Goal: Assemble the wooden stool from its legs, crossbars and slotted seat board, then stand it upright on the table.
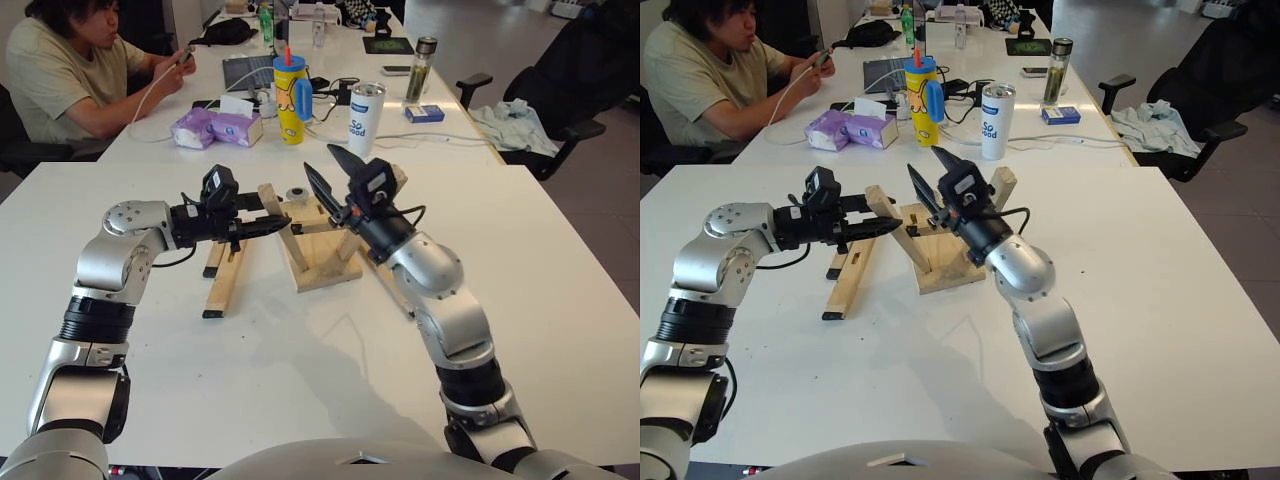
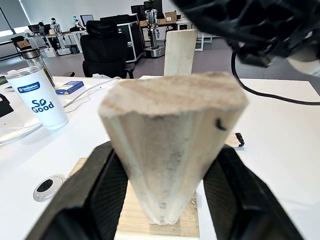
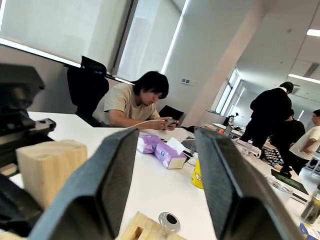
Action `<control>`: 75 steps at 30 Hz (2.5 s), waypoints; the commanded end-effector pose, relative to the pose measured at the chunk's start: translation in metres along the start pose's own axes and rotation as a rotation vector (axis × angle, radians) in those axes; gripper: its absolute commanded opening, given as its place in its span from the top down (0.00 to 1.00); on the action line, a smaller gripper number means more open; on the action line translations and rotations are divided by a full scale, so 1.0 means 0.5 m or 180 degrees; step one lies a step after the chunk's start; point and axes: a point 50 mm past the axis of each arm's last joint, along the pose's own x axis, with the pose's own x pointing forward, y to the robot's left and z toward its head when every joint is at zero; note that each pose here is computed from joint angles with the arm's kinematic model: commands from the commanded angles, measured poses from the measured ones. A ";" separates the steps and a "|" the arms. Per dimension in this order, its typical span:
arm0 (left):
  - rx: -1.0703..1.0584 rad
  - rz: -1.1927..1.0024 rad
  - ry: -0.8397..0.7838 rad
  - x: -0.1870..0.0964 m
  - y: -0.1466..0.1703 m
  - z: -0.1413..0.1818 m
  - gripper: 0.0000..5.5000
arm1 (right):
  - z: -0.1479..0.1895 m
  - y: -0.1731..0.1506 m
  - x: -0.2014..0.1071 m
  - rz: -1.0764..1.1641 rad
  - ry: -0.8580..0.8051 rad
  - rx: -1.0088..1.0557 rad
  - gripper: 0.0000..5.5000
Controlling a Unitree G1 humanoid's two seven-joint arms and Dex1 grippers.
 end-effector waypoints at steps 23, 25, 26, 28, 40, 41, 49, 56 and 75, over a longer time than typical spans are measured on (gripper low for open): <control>-0.0444 -0.0080 0.0358 -0.001 -0.009 -0.073 0.62 | -0.181 0.062 -0.154 0.0559 0.0859 0.0730 0.62; -0.0428 -0.0102 0.0371 0.003 -0.008 -0.072 0.62 | -0.203 0.072 -0.140 0.0458 0.1054 0.0987 0.62; -0.0422 -0.0116 0.0376 0.005 -0.009 -0.073 0.62 | -0.211 0.076 -0.132 0.0411 0.1129 0.1080 0.62; -0.0423 -0.0144 0.0382 0.008 -0.011 -0.073 0.62 | -0.224 0.080 -0.120 0.0326 0.1267 0.1277 0.62; -0.0455 -0.0126 0.0390 0.006 -0.013 -0.075 0.56 | -0.284 0.090 -0.157 0.0307 0.2244 0.1408 0.63; -0.0460 -0.0101 0.0385 0.006 -0.012 -0.075 0.54 | -0.286 0.093 -0.159 0.0353 0.2305 0.1356 0.63; -0.0455 0.0069 0.0258 -0.033 -0.019 -0.053 0.36 | -0.297 0.105 -0.166 0.0485 0.2516 0.1335 0.63; -0.0421 0.0316 -0.0725 -0.141 -0.026 0.096 0.36 | -0.308 0.111 -0.174 0.0486 0.2635 0.1377 0.63; -0.0848 0.1481 0.0540 0.121 -0.083 -0.086 0.36 | -0.319 0.128 -0.175 0.0544 0.2692 0.1386 0.63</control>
